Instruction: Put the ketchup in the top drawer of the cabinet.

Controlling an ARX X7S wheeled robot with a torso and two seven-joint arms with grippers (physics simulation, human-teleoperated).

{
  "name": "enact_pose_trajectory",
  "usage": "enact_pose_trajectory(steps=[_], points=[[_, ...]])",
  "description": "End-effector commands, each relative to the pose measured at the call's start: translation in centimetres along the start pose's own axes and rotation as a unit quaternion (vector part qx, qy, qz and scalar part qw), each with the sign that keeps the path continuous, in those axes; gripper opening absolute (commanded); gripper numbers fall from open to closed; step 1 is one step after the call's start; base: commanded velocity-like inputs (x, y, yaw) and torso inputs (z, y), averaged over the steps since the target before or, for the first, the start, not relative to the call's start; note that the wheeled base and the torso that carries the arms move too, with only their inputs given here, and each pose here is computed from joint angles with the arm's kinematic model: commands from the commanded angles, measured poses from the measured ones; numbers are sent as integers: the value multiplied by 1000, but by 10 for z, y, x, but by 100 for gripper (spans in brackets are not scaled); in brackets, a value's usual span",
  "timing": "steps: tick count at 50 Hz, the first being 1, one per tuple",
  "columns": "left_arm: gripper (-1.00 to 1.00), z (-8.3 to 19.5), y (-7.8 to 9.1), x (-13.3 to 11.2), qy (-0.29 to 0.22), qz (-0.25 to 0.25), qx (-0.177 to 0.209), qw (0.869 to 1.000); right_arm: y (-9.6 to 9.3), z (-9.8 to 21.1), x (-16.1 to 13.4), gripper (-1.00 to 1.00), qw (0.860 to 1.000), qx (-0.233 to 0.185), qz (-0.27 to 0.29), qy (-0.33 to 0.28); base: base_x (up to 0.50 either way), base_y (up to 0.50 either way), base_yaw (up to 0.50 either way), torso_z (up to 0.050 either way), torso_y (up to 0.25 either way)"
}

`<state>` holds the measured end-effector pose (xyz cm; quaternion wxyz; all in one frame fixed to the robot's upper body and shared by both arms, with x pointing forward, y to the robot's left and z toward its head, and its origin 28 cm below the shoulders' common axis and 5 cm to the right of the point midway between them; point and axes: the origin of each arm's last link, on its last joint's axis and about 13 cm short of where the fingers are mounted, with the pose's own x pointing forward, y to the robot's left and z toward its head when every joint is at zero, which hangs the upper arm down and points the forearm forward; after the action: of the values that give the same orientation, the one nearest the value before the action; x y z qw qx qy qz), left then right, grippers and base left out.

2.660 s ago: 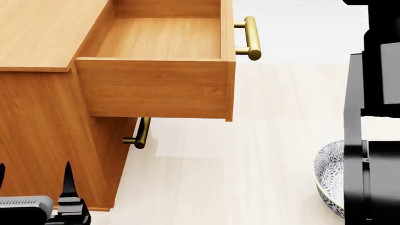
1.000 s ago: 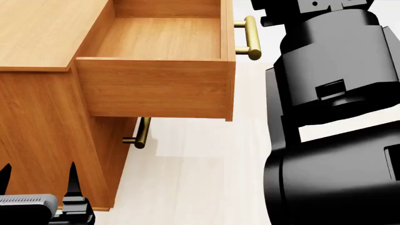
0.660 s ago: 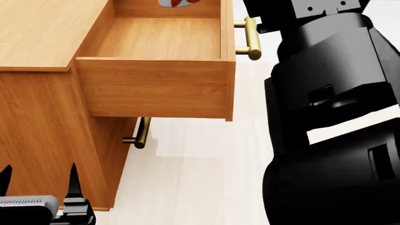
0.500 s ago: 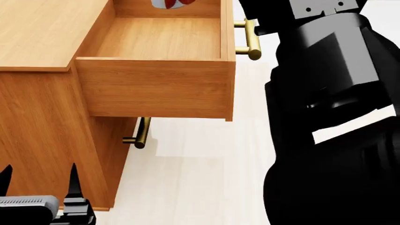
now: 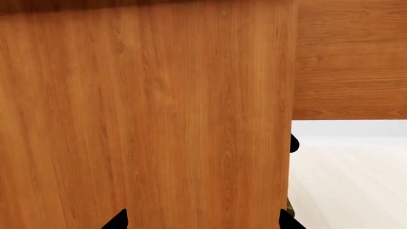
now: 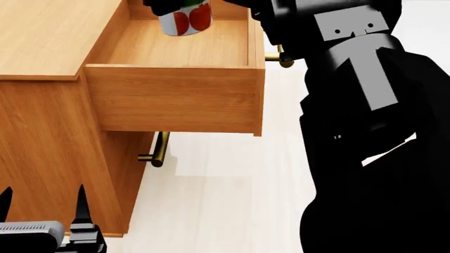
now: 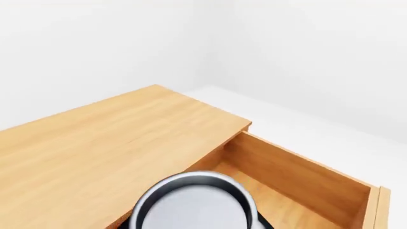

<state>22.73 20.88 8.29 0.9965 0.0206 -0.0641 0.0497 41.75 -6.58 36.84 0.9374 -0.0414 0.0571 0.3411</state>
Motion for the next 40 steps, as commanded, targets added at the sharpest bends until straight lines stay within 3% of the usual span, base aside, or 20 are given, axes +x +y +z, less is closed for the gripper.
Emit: enact_pose_trajectory(steps=[1, 40], points=[[100, -1, 0, -1, 0, 1, -1, 1000, 0, -5, 2, -100, 1000, 21, 16, -10, 0, 0, 0, 0, 0], [100, -1, 0, -1, 0, 2, 1, 1000, -4, -34, 10, -100, 999, 46, 29, -1, 0, 0, 0, 0, 1]])
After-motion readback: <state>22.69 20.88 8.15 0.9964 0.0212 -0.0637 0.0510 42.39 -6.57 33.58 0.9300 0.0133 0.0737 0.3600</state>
